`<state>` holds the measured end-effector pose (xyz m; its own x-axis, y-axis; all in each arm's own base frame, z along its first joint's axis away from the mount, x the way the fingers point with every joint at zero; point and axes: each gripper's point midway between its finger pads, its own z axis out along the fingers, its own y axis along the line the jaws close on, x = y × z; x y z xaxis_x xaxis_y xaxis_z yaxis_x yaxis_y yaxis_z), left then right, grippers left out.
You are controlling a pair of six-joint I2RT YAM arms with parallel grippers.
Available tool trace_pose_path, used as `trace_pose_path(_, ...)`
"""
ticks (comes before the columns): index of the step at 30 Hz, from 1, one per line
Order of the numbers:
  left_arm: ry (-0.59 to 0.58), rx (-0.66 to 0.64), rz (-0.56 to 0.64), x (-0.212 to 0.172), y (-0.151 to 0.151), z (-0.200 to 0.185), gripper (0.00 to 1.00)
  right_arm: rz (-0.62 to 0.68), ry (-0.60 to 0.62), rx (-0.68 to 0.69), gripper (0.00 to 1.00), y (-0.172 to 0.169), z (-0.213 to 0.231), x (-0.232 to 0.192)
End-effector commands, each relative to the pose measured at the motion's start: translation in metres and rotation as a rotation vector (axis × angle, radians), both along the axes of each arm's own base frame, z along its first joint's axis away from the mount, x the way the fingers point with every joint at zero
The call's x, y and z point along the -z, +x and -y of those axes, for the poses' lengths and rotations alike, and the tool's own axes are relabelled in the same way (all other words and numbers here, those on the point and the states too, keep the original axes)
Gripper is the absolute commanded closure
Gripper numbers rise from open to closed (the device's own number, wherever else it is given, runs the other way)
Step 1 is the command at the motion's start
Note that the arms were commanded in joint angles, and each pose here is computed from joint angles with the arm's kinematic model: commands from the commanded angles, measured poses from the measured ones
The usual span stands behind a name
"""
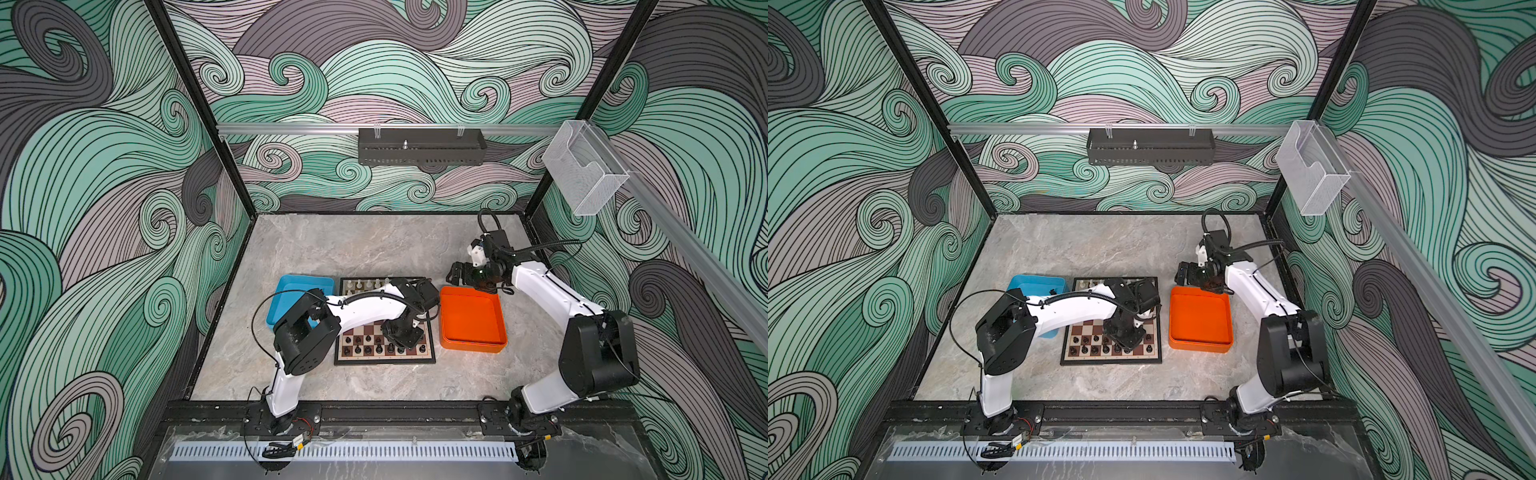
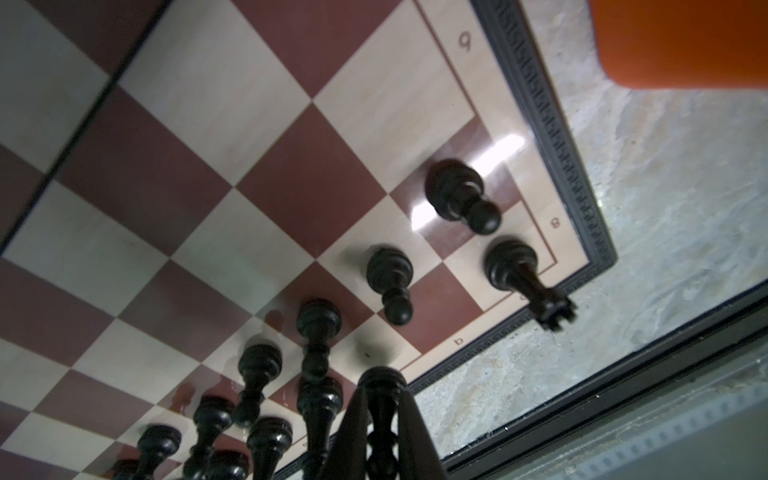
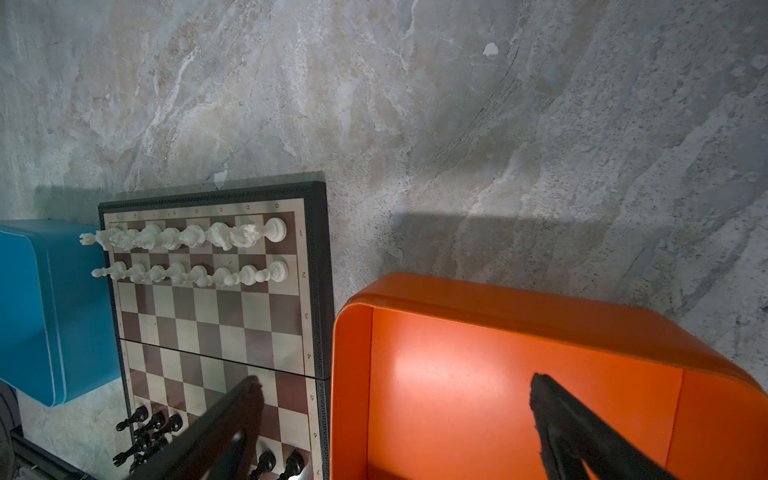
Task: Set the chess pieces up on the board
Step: 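Lower the tall black piece into the near row's end square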
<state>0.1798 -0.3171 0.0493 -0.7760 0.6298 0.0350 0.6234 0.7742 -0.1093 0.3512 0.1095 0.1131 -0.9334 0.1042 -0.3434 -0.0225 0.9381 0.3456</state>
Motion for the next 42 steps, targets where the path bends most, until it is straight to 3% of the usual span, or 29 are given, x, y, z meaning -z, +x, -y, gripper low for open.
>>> trace_pose_path(1, 0.03, 0.016, 0.007, 0.0068, -0.0003, -0.0029, 0.85, 0.002, 0.003, -0.008, 0.0, -0.0039, 0.0013, -0.0023)
trace_pose_path(42, 0.008, 0.021, 0.006, 0.0102, -0.0009, 0.0005, 0.8, 0.003, 0.003, -0.007, 0.0, -0.0054, 0.0022, -0.0026)
